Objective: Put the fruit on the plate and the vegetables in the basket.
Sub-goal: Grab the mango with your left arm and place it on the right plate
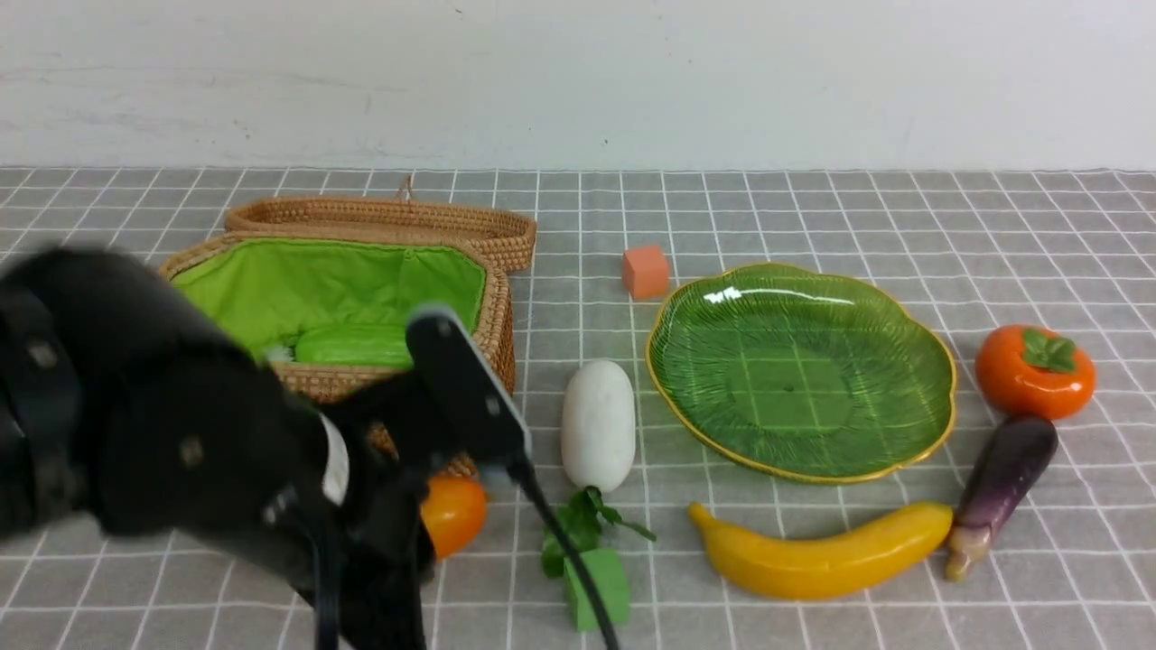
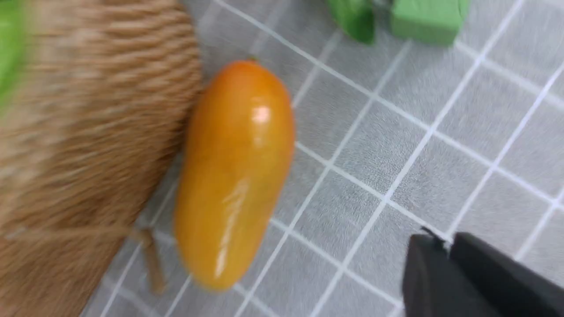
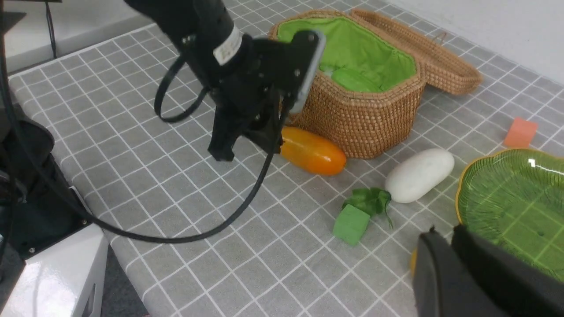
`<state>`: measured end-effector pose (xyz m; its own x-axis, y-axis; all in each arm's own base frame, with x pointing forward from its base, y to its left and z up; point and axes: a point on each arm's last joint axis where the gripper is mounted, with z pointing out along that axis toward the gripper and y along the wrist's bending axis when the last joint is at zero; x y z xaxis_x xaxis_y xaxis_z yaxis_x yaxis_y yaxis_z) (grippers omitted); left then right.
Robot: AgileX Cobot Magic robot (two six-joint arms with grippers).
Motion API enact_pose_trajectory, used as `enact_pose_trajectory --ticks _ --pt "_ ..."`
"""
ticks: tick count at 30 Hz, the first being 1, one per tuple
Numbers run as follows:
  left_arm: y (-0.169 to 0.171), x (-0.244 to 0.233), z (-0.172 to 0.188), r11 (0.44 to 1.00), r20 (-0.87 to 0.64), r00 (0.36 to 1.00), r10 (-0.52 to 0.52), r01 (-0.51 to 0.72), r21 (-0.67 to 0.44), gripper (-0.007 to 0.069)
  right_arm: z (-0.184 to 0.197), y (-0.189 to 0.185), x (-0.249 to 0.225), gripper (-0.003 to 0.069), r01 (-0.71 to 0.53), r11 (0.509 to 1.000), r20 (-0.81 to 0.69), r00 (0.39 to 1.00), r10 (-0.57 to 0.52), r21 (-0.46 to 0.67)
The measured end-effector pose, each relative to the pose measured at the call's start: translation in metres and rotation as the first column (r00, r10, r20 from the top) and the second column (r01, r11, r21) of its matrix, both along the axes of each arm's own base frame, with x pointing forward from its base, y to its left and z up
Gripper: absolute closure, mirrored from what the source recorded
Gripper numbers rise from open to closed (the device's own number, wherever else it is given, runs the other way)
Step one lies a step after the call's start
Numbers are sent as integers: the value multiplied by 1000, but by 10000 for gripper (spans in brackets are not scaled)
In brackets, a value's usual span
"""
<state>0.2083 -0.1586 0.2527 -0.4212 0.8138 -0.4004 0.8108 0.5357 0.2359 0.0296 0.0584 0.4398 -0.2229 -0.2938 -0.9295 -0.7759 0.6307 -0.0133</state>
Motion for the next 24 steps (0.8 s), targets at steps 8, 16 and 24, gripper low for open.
enact_pose_trajectory --ticks 8,16,24 --pt "-6 28 -49 989 86 988 127 -133 68 6 -1 0 -1 603 1 1000 -25 1000 -1 4" --pt "-6 46 -76 966 164 966 201 -224 133 -22 -1 1 -2 603 -14 1000 -35 999 14 18" --pt "-9 45 -73 963 184 958 222 -245 115 32 -2 1 -3 603 -20 1000 -44 999 20 11"
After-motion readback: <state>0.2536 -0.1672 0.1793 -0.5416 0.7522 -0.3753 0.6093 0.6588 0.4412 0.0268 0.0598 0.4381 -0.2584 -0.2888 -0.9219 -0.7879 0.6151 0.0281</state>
